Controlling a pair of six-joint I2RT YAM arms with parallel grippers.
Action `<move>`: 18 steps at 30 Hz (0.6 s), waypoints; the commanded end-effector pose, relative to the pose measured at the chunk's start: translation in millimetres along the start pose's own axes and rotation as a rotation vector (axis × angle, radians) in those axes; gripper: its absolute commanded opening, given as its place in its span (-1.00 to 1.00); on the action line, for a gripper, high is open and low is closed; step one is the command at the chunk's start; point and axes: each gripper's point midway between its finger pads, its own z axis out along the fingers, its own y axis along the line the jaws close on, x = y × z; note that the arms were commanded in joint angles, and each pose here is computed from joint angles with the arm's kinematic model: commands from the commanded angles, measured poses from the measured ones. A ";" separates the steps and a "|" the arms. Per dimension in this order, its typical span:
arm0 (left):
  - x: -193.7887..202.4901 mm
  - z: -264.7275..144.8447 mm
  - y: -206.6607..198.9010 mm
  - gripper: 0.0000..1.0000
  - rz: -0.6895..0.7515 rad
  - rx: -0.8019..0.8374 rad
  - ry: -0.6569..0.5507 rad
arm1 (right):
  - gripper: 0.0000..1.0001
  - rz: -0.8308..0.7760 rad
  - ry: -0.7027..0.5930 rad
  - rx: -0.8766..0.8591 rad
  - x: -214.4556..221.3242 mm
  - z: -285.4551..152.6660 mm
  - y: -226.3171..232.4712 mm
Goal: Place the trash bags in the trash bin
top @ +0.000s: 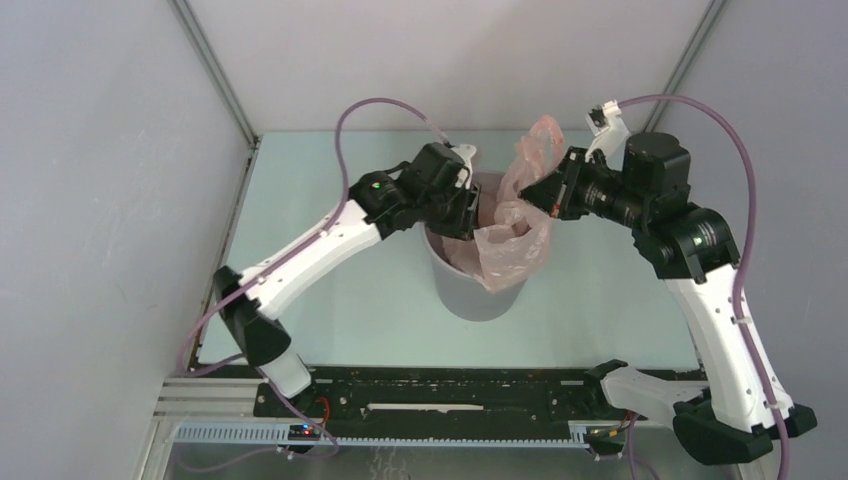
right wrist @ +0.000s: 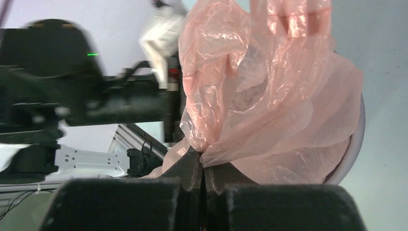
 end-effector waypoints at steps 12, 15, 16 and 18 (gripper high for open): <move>-39.2 -167.9 10.7 0.30 -0.253 0.233 -0.392 | -1.00 -0.119 0.071 -0.016 11.0 77.1 -8.2; -39.5 -173.6 10.2 0.38 -0.291 0.273 -0.402 | -1.00 -0.120 0.120 0.009 31.6 91.2 -18.4; -40.0 -173.7 7.5 0.41 -0.295 0.290 -0.398 | -1.00 -0.122 0.134 0.024 38.7 94.3 -23.9; -40.9 -169.6 -0.8 0.43 -0.303 0.340 -0.381 | -1.00 -0.121 0.149 0.067 50.2 99.0 -37.4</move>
